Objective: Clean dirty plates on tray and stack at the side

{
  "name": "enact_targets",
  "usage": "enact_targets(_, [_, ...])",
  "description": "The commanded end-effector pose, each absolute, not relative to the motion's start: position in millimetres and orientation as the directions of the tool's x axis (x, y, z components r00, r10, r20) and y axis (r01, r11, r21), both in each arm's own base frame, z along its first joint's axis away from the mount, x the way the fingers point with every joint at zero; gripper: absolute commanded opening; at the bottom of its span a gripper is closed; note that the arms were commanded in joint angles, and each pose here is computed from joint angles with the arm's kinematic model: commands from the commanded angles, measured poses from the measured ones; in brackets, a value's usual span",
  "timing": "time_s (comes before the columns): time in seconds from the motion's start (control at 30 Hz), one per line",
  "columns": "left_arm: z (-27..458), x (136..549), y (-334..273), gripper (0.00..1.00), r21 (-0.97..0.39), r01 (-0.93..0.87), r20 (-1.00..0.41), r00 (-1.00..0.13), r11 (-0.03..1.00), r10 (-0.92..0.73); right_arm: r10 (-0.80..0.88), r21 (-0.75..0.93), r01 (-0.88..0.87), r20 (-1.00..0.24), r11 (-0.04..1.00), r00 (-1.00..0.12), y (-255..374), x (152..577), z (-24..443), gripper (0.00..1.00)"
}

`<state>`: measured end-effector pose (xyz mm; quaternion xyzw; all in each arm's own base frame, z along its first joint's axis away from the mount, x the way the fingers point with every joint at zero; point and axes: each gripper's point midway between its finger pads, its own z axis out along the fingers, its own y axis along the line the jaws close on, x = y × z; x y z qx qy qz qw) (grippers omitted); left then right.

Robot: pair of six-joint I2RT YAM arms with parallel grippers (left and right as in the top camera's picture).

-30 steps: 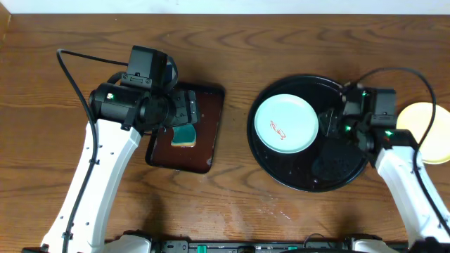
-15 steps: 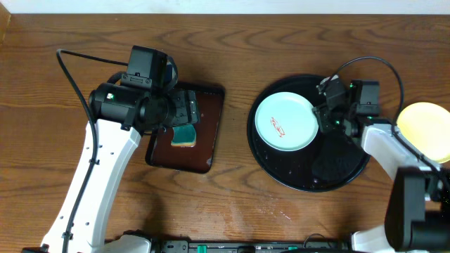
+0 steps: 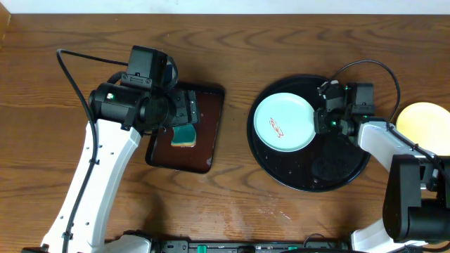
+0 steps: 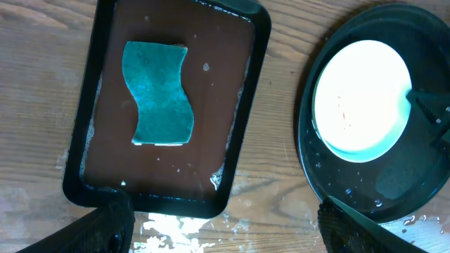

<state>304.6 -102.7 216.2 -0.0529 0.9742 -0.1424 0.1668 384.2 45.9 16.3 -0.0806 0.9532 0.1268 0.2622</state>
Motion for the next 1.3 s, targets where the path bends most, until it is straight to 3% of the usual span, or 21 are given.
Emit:
enact_targets(0.0, [219,304,-102,0.84,-0.29,-0.048,-0.315,-0.938,0.956,-0.143,0.082,0.22,-0.026,-0.467,0.975,-0.88,33,378,21,0.01])
enact_targets(0.1, [219,304,-102,0.84,-0.29,-0.048,-0.314,-0.939,0.956,-0.143,0.127,0.226,0.023,-0.458,0.974,-0.88,30,372,32,0.01])
enact_targets(0.27, [219,304,-102,0.84,-0.29,-0.048,-0.314,-0.939,0.956,-0.143,-0.067,0.143,-0.164,-0.521,0.976,-0.851,38,368,53,0.01])
enact_targets(0.33, [219,304,-102,0.84,-0.289,-0.049,-0.314,-0.939,0.956,-0.143,-0.174,0.102,-0.271,-0.544,0.957,-0.821,46,369,55,0.15])
enact_targets(0.4, [219,304,-102,0.84,-0.29,-0.048,-0.315,-0.938,0.956,-0.143,-0.281,0.047,-0.362,-0.542,0.931,-0.792,49,369,50,0.44])
enact_targets(0.53, [219,304,-102,0.84,-0.29,-0.049,-0.313,-0.939,0.956,-0.143,-0.33,0.026,-0.404,-0.53,0.915,-0.781,50,376,30,0.51])
enact_targets(0.6, [219,303,-101,0.84,-0.289,-0.049,-0.311,-0.94,0.956,-0.142,-0.33,0.027,-0.401,-0.521,0.915,-0.787,49,380,16,0.5])
enact_targets(0.7, [218,302,-101,0.84,-0.288,-0.051,-0.307,-0.941,0.956,-0.142,-0.329,0.027,-0.397,-0.506,0.918,-0.797,48,383,-1,0.38])
enact_targets(0.8, [217,301,-101,0.84,-0.285,-0.053,-0.3,-0.943,0.957,-0.142,-0.285,0.051,-0.358,-0.504,0.932,-0.815,47,384,-2,0.01])
enact_targets(1.0, [217,300,-101,0.84,-0.284,-0.054,-0.299,-0.944,0.957,-0.142,-0.016,0.174,-0.112,-0.476,0.978,-0.879,37,372,27,0.01])
enact_targets(1.2, [218,301,-100,0.84,-0.282,-0.053,-0.303,-0.942,0.958,-0.142,0.326,0.171,0.287,-0.286,0.942,-0.901,12,318,39,0.01])
enact_targets(1.27, [217,301,-100,0.84,-0.282,-0.054,-0.303,-0.942,0.958,-0.142,0.377,0.154,0.349,-0.228,0.925,-0.898,10,303,36,0.01])
